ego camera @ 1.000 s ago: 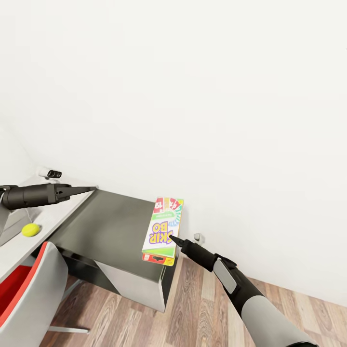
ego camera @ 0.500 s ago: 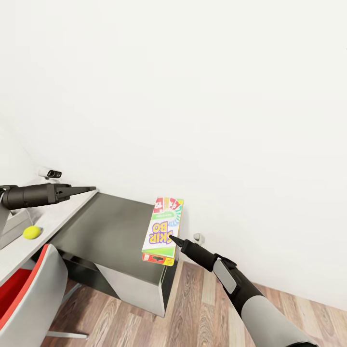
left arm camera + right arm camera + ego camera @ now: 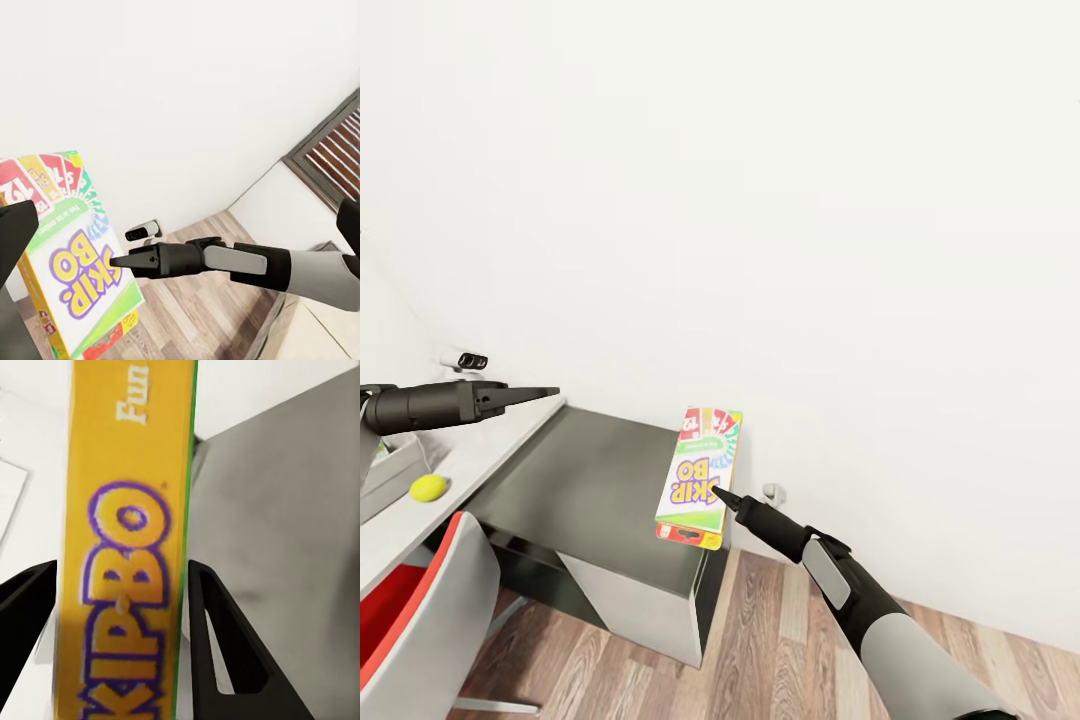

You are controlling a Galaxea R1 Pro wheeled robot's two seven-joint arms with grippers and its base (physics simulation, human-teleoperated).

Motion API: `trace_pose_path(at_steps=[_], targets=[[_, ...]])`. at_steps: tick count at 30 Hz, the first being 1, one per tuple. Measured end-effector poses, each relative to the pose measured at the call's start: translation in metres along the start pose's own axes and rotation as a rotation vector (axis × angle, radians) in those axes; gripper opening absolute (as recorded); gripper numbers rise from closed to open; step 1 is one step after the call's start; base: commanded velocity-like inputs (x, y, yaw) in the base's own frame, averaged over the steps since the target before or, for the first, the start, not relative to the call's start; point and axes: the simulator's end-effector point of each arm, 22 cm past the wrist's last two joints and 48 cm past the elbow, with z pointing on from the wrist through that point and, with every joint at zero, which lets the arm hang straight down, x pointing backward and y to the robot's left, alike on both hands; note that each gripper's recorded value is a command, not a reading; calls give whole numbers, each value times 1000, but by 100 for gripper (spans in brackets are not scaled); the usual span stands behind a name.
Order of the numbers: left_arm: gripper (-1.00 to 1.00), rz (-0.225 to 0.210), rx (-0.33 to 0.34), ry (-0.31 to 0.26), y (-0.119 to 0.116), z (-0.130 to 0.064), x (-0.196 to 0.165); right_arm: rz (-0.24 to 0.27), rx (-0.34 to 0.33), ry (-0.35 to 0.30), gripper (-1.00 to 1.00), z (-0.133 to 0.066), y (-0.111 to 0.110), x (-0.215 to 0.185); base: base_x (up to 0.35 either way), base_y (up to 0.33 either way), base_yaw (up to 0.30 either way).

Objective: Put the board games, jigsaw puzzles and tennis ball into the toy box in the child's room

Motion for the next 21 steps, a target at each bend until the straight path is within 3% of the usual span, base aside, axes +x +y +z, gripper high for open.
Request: trace_pose_path(at_steps=[21], targets=[[100, 34, 5, -11, -18, -5, -10, -27, -17, -15, -100, -2, 16, -10, 0, 0, 0]])
